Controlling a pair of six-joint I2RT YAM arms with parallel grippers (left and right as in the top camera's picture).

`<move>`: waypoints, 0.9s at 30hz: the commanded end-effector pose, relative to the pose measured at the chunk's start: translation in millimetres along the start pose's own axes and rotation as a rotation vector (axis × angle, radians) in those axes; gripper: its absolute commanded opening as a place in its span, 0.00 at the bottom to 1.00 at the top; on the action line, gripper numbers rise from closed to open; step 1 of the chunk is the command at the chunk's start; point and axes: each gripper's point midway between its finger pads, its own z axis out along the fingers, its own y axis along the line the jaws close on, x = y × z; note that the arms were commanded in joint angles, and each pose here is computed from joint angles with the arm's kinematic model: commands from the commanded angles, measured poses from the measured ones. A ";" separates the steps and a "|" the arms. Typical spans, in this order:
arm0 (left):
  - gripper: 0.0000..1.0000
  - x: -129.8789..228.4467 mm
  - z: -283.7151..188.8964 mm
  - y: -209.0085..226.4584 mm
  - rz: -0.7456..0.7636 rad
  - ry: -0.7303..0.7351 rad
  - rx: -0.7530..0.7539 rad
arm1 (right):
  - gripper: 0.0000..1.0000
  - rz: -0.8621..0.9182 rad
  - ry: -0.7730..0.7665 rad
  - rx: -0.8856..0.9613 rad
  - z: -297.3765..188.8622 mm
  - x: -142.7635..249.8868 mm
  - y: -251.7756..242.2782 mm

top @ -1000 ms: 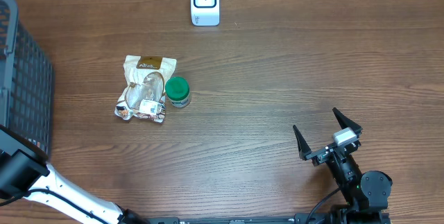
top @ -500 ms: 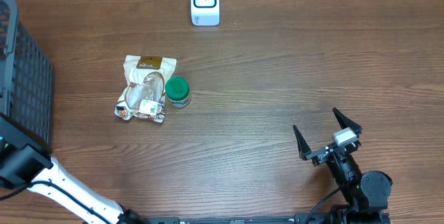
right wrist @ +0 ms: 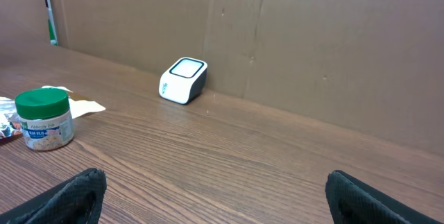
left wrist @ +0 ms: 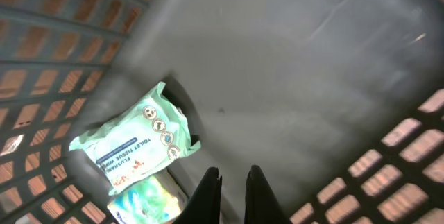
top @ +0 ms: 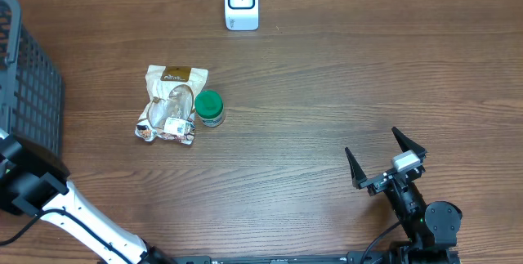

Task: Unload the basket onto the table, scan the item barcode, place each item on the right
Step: 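Lower the left gripper into the basket toward the green tissue pack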

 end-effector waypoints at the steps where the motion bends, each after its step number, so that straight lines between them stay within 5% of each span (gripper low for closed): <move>1: 0.04 -12.8 -33.4 -5.3 -0.098 -0.076 0.042 | 1.00 0.005 0.002 -0.003 0.3 3.3 0.8; 9: 0.08 -16.9 -78.4 -5.2 -0.110 -0.145 0.100 | 1.00 0.005 0.002 -0.003 0.3 3.3 0.8; 11: 0.63 -7.8 -70.2 11.2 -0.119 -0.102 0.024 | 1.00 0.005 0.002 -0.003 0.3 3.2 0.9; 12: 0.80 -0.8 -62.4 20.2 -0.123 -0.065 -0.014 | 1.00 0.005 0.002 -0.003 0.3 3.3 0.9; 14: 0.87 12.9 -45.7 31.6 -0.132 0.011 -0.045 | 1.00 0.005 0.002 -0.003 0.3 3.2 0.9; 20: 0.87 61.4 16.3 71.1 -0.188 0.245 -0.127 | 1.00 0.005 0.002 -0.003 0.3 3.2 0.8; 27: 0.88 65.8 61.0 74.0 -0.129 0.254 -0.129 | 1.00 0.005 0.002 -0.003 0.3 3.2 0.9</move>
